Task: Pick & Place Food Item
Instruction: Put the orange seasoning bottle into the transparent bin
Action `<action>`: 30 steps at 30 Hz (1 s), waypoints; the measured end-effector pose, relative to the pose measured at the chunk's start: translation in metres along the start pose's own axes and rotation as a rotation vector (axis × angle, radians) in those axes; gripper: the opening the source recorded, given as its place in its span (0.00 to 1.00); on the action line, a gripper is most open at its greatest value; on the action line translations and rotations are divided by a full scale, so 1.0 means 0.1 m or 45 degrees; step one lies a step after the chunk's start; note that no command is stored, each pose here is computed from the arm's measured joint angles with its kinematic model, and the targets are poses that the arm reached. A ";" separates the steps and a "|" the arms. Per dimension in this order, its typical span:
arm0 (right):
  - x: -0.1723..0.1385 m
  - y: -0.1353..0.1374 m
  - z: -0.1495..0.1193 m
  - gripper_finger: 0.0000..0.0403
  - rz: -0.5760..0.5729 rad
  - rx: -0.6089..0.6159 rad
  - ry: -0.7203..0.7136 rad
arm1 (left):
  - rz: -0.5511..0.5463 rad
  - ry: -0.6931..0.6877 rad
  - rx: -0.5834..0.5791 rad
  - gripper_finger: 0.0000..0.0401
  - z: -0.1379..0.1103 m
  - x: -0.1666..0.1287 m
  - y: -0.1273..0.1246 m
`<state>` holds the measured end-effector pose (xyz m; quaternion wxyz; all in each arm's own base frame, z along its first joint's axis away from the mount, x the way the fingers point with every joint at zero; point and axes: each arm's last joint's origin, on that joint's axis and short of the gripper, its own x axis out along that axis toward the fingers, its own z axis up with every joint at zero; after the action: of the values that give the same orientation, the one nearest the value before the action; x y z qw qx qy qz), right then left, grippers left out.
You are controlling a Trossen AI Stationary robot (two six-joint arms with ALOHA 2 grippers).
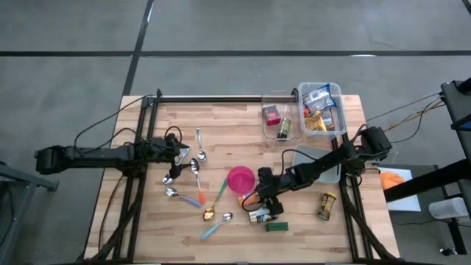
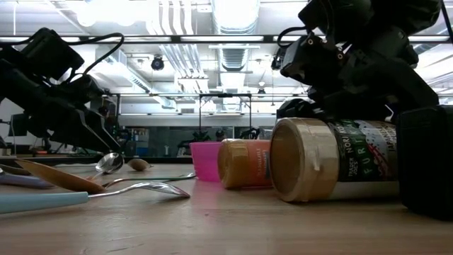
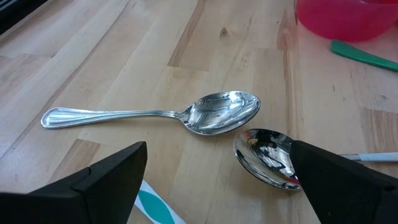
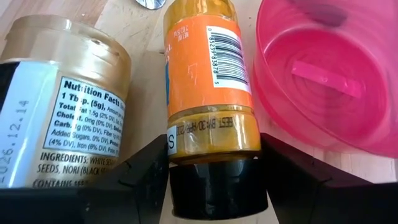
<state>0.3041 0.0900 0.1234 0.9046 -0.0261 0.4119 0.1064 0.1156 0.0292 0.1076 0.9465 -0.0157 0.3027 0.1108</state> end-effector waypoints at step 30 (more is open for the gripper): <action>-1.45 -0.14 0.34 0.54 -0.536 0.703 -0.528 | 0.000 -0.001 0.000 0.99 0.00 0.00 0.00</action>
<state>0.2395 0.0556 0.2543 0.9435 0.1561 0.2195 -0.1928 0.1156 0.0292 0.1077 0.9466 -0.0157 0.3024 0.1107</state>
